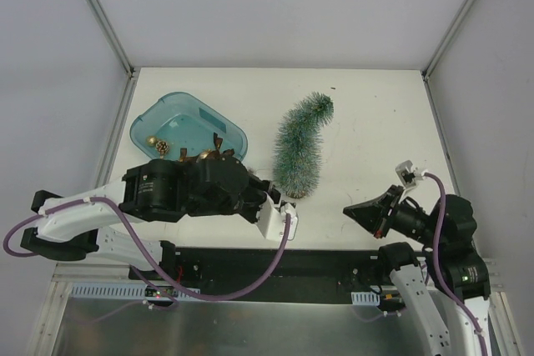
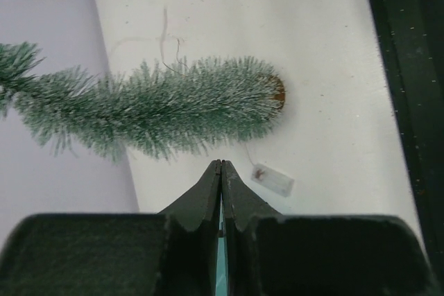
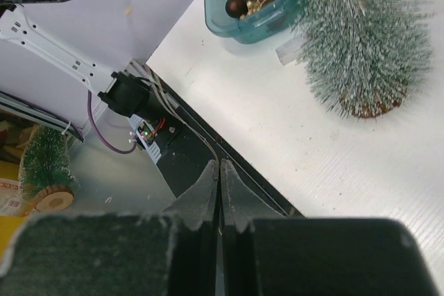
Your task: Decorate the small christmas tree
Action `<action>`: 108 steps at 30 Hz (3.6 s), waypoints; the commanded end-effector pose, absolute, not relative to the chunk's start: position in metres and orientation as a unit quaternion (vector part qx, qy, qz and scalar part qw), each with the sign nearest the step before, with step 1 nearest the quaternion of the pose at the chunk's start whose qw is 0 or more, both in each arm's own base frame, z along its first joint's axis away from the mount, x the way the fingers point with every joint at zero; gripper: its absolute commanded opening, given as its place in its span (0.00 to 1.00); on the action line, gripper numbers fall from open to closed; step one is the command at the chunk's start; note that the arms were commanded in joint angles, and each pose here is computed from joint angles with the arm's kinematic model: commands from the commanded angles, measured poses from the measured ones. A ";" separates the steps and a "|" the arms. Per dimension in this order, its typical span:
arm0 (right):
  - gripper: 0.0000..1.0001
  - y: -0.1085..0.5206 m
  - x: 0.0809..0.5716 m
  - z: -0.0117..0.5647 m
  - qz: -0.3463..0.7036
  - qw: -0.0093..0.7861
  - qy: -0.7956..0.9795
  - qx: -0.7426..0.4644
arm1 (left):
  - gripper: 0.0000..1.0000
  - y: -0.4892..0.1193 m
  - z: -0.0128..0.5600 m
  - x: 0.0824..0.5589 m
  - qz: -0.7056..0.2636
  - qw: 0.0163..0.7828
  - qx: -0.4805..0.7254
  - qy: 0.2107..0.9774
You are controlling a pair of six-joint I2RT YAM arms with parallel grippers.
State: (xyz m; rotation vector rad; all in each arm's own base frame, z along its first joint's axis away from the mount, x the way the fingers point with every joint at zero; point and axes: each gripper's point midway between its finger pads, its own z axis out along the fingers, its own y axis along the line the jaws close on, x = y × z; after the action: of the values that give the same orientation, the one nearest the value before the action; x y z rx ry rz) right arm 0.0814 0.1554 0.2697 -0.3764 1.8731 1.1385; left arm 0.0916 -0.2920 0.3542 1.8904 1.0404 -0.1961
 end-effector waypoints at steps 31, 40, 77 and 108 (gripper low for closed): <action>0.01 0.230 0.111 0.278 0.606 0.422 0.668 -0.088 | 0.66 -0.335 0.236 0.044 -0.253 0.300 0.672 0.628; 0.01 0.235 0.122 0.278 0.628 0.478 0.614 -0.020 | 0.88 -0.349 0.224 0.060 -0.308 0.239 0.577 0.718; 0.01 0.236 0.101 0.250 0.595 0.465 0.655 0.017 | 0.00 -0.271 0.167 0.053 -0.286 0.222 0.679 0.639; 0.79 0.194 0.072 0.216 0.484 0.385 0.783 -0.071 | 0.00 -0.138 0.138 0.096 -0.045 0.310 0.774 0.550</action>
State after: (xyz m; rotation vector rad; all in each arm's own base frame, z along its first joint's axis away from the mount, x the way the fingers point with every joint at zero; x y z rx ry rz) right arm 0.0644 0.2172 0.1723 -0.2048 2.0936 1.2341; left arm 0.0897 -0.1620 0.1506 1.9987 1.4208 -0.2384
